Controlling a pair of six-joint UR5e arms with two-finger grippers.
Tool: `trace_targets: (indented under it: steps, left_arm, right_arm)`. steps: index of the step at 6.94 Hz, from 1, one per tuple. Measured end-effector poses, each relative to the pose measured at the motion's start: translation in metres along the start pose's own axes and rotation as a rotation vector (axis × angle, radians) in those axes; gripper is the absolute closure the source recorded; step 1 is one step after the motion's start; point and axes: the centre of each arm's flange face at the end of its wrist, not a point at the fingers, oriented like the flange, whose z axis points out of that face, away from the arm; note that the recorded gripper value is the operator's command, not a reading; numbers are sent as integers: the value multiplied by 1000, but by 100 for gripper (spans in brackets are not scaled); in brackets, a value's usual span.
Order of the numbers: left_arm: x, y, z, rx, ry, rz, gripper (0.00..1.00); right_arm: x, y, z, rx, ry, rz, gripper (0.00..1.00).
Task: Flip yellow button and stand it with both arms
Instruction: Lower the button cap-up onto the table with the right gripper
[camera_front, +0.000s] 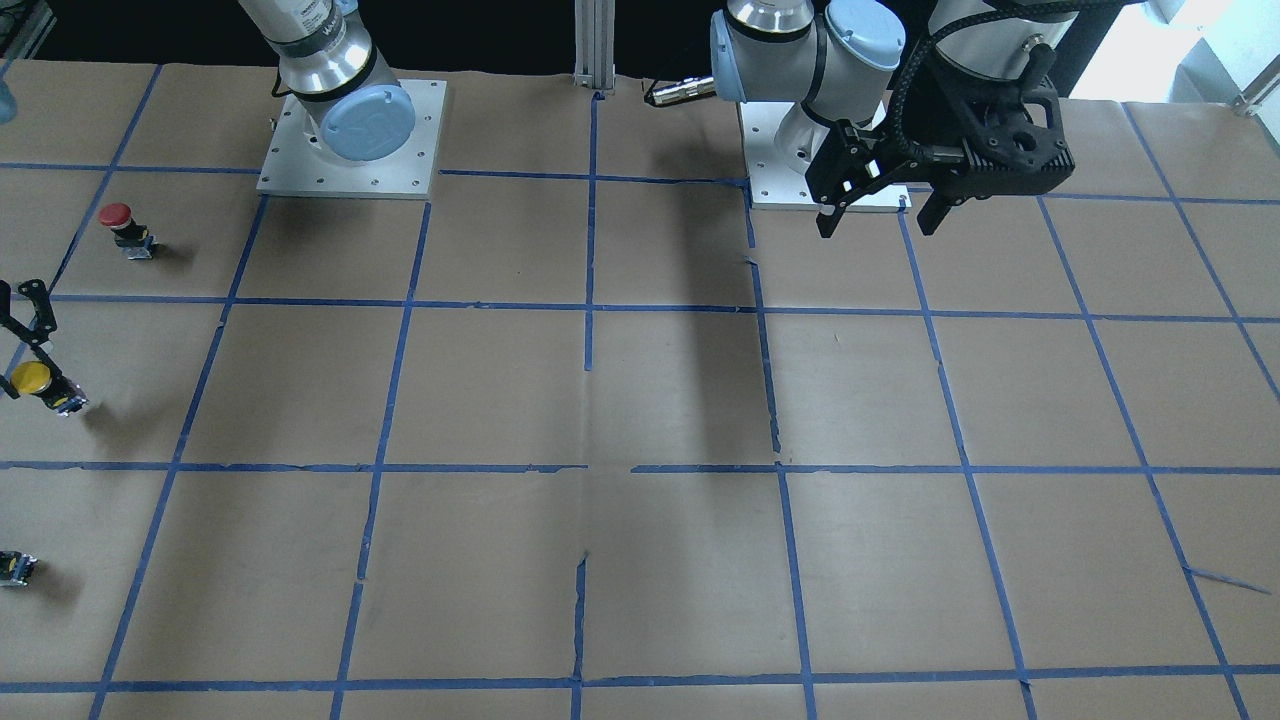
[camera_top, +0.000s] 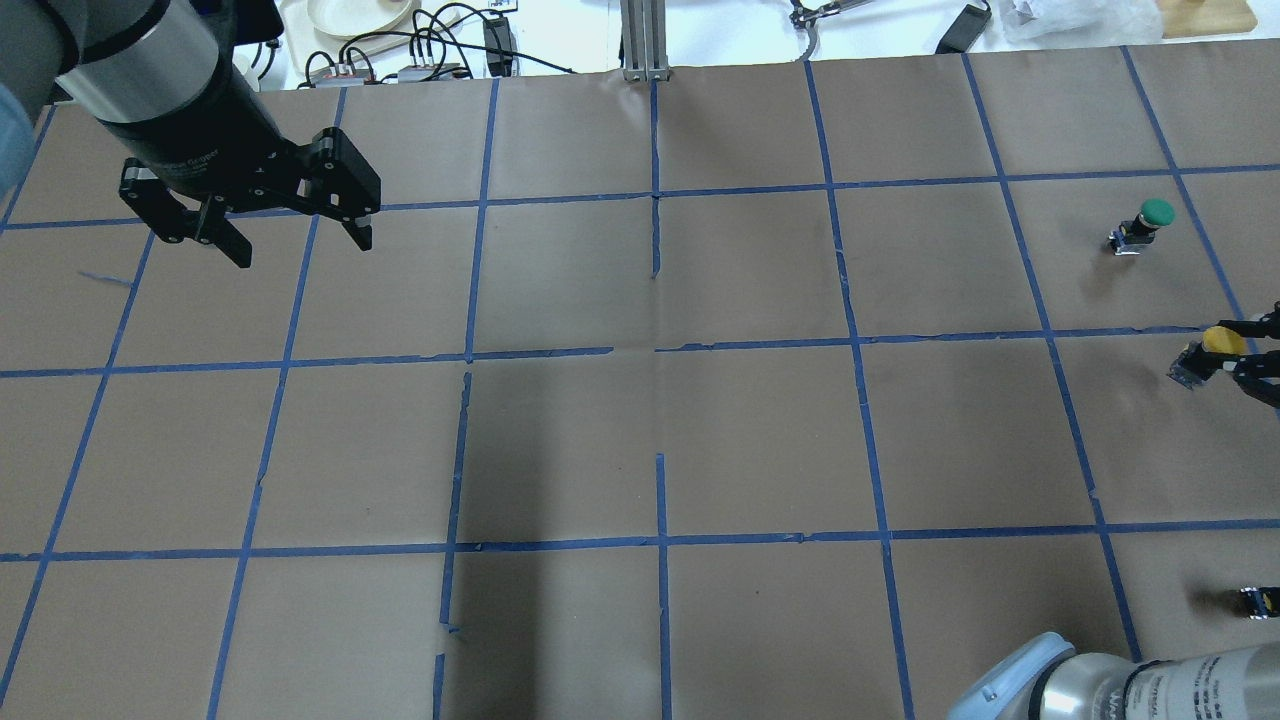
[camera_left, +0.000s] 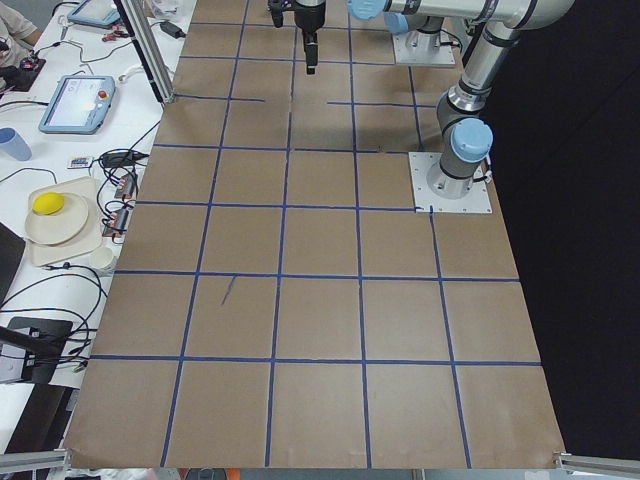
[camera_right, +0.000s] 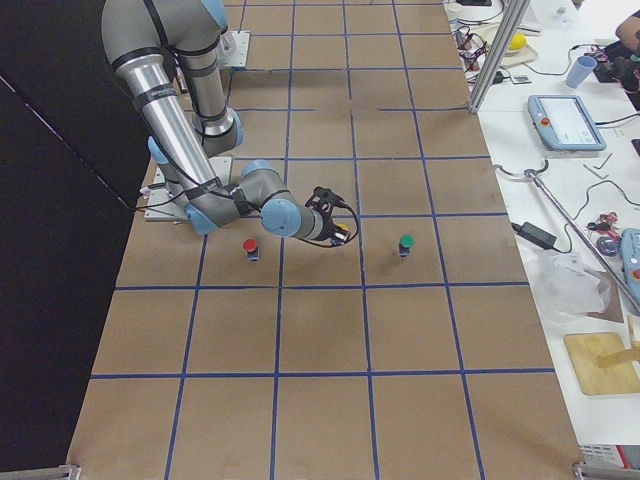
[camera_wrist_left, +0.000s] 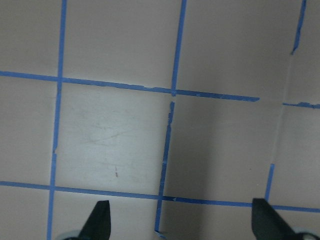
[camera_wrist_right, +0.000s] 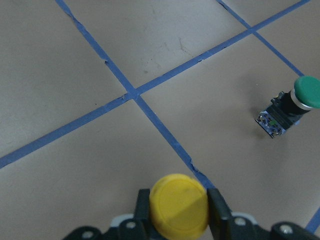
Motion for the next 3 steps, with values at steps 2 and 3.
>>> trace_targets:
  steps: [2, 3]
  left_arm:
    - [-1, -2, 3, -9, 42, 28, 0]
    - [-1, -2, 4, -11, 44, 33, 0]
  right_arm:
    - [0, 10, 4, 36, 8, 20, 84]
    - [-2, 11, 5, 43, 4, 27, 84]
